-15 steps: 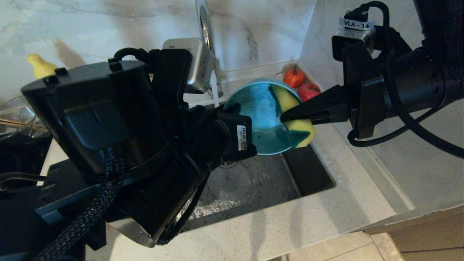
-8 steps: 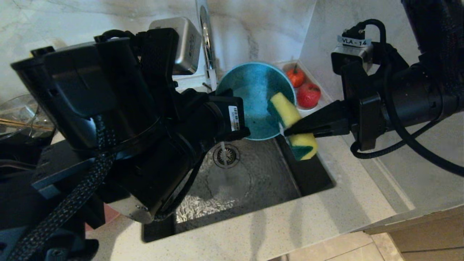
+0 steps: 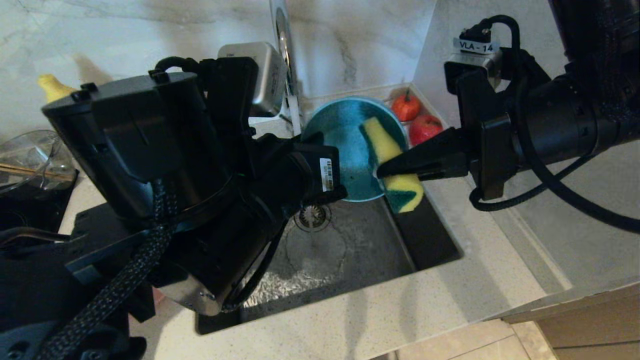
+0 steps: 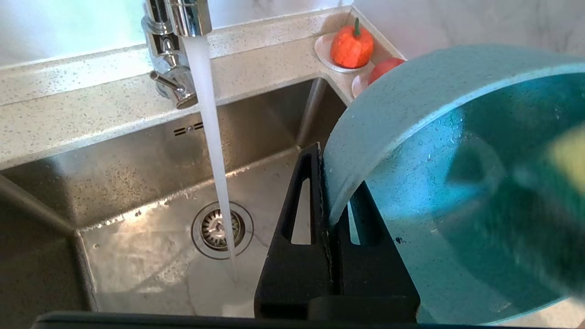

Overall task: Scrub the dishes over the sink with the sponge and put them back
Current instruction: Wipe the bowl

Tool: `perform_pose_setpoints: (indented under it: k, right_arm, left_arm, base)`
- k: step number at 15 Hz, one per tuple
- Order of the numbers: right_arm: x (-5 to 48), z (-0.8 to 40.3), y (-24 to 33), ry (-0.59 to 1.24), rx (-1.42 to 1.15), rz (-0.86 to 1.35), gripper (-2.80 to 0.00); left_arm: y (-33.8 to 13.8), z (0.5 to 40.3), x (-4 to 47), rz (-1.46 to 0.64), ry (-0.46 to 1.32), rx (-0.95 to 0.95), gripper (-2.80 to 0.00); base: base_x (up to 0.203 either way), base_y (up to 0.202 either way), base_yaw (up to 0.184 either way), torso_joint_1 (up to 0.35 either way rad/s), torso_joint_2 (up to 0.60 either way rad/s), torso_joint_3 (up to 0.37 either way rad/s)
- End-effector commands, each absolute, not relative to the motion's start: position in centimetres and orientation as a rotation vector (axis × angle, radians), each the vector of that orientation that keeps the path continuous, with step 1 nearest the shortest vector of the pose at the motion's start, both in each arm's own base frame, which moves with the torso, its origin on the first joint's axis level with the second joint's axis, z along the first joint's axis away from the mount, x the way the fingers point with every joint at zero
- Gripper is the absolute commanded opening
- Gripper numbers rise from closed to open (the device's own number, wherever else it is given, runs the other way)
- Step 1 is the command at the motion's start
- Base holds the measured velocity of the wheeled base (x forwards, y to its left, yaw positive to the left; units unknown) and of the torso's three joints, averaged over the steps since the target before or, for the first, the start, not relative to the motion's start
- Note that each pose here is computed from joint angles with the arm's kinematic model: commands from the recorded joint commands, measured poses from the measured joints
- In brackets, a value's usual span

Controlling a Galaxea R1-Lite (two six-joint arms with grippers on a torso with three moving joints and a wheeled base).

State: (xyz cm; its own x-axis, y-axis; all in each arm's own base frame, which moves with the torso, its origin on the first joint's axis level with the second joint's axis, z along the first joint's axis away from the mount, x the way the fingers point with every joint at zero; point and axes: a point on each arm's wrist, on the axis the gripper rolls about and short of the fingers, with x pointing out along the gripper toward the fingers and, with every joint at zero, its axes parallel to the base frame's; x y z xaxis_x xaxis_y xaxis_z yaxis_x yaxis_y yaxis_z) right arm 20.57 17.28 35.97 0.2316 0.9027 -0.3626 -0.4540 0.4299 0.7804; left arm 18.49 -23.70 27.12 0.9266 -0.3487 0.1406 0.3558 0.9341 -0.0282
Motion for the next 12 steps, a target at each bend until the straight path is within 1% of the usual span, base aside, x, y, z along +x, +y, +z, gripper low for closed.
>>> perform_pose_setpoints:
  k: [1,3,6,12]
  right_arm:
    - [20.9,36.4,17.6,0.912,0.620,1.013,-2.80]
    - [21.4,36.8,17.9,0.912,0.648,1.008,-2.80]
    - [21.9,37.1,18.0,0.916,0.687,0.986,-2.80]
    - [21.5,37.2,17.2,0.944,0.716,0.939,-2.80]
  left_arm:
    - [-23.9,26.3,18.7,-0.354,-0.146,-0.030,-2.80]
    - [-24.0,26.2,18.8,-0.348,-0.193,-0.028,-2.80]
    - [-24.0,25.7,18.8,-0.344,-0.193,-0.006,-2.80]
    - [-23.9,26.1,19.0,-0.333,-0.205,-0.004,-2.80]
  base:
    - [0.000,0.000,0.000,0.000,0.00,0.000]
    - [0.000,0.000,0.000,0.000,0.00,0.000]
    - [0.000,0.000,0.000,0.000,0.00,0.000]
    - [0.000,0.000,0.000,0.000,0.00,0.000]
